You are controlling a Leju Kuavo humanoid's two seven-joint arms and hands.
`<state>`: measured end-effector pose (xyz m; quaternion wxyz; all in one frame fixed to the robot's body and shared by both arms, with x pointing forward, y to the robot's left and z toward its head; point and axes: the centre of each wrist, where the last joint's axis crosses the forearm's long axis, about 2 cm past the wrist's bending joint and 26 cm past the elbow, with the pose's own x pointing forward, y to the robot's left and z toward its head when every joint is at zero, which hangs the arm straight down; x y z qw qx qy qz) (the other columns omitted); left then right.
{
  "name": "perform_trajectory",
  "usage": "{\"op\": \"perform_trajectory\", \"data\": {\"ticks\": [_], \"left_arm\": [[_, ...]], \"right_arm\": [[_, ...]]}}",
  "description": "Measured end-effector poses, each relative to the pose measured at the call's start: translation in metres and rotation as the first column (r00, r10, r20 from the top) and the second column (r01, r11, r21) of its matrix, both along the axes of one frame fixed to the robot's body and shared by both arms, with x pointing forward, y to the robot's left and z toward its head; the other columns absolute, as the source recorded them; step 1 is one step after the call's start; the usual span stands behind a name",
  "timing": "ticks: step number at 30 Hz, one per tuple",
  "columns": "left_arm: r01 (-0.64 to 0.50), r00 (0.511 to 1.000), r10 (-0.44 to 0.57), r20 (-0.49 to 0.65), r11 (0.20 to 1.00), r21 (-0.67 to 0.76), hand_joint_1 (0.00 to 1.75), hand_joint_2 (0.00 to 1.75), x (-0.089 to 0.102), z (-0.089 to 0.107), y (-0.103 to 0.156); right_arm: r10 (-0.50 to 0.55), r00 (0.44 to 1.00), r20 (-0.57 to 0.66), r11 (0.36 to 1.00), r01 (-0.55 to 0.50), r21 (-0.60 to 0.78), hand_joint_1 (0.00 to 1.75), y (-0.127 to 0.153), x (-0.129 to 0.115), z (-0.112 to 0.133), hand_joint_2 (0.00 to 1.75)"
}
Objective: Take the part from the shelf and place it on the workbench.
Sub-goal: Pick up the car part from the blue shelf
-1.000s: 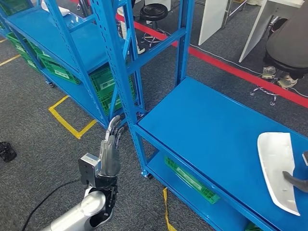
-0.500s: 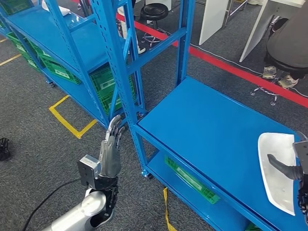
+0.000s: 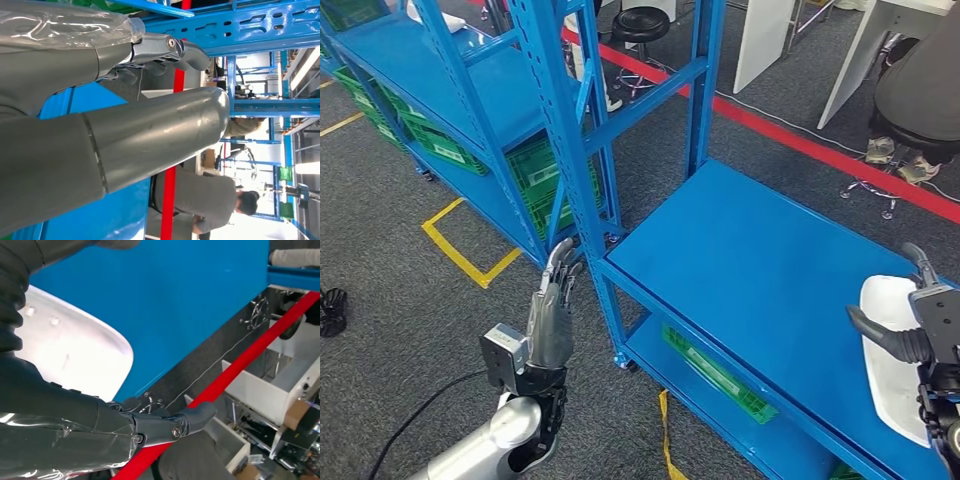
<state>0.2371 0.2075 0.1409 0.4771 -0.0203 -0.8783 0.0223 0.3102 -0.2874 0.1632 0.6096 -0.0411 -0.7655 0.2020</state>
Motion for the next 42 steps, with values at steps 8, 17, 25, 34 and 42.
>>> {"op": "perform_trajectory", "data": {"ticks": [8,17,25,34,42], "left_arm": [[0.002,1.000,-0.002,0.001,1.000,0.000,0.00,0.00,0.000,0.000,0.000],[0.015,1.000,-0.015,-0.018,1.000,0.011,0.00,0.00,0.001,0.001,0.000],[0.021,0.999,-0.020,-0.033,1.000,0.021,0.00,0.00,0.002,0.003,-0.001],[0.020,0.999,-0.019,-0.044,0.999,0.025,0.00,0.00,0.002,0.002,-0.001],[0.017,0.999,-0.016,-0.045,1.000,0.024,0.00,0.00,0.002,0.002,-0.001]], "right_arm": [[0.020,1.000,0.011,1.000,-0.021,0.018,0.00,0.006,-0.002,0.004,1.75],[-0.046,0.988,-0.147,0.998,0.039,-0.049,0.00,0.009,-0.004,0.001,1.75],[-0.073,0.924,-0.375,0.970,-0.022,-0.243,0.00,0.018,-0.008,-0.003,1.75],[-0.078,0.921,-0.383,0.948,-0.050,-0.314,0.00,0.029,-0.008,0.008,1.75],[-0.061,0.927,-0.370,0.944,-0.067,-0.324,0.00,0.032,-0.007,0.013,1.75]]}}
